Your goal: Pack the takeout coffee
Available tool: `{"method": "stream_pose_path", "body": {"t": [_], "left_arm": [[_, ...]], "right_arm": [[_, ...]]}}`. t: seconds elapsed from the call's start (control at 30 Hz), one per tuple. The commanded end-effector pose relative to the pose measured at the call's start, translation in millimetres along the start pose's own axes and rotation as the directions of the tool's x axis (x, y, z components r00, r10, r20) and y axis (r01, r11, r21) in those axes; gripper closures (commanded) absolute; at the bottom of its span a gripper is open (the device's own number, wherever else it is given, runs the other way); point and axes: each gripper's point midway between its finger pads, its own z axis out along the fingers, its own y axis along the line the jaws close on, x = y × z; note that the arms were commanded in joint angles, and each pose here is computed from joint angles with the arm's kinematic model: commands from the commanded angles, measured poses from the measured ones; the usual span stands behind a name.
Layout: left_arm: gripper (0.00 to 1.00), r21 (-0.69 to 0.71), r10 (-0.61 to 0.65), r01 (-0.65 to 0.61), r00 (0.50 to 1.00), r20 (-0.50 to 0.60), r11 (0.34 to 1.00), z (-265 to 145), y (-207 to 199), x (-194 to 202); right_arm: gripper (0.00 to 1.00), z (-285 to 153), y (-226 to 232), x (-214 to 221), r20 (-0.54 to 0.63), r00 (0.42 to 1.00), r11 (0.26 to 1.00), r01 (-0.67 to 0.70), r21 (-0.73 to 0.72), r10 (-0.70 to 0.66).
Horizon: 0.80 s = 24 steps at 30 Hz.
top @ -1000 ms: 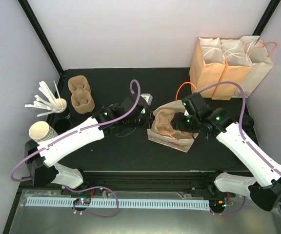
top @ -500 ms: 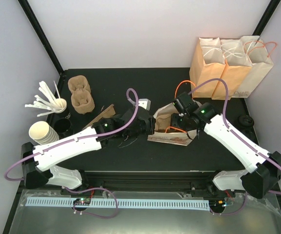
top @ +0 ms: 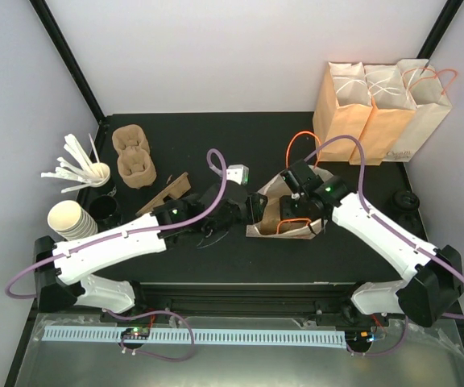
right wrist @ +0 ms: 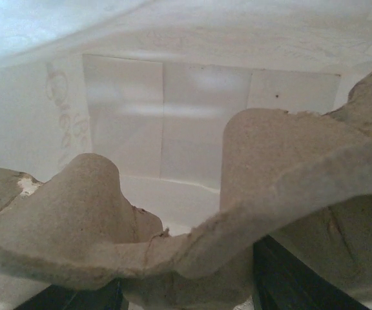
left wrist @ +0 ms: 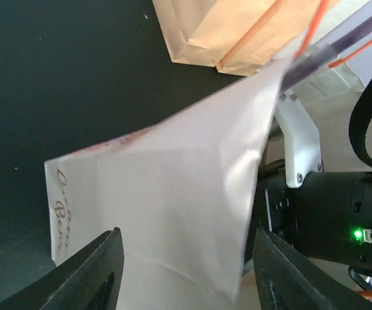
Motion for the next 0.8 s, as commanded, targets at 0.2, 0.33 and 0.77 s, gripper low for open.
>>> {"method": "stream_pose_path", "body": {"t": [0.2, 0.33, 0.77], "left_arm": [[0.34, 0.090, 0.257, -0.258, 0.966, 0.026, 0.962, -25.9, 6.2, -60.5], [0.32, 0.174, 0.367, -0.371, 0.929, 0.053, 0.912, -24.5, -0.5, -67.9], [0.33, 0.437, 0.529, -0.448, 0.845, -0.078, 0.780, -12.1, -29.9, -26.4]], "right_arm": [[0.52, 7.6, 9.1, 8.0, -0.035, 0.974, 0.974, 0.225, -0.025, -0.226], [0.55, 13.5, 19.1, 15.2, -0.062, 0.945, 0.947, 0.321, -0.032, -0.322], [0.51, 27.5, 27.2, 18.6, -0.033, 0.920, 0.919, 0.389, -0.058, -0.391]]}}
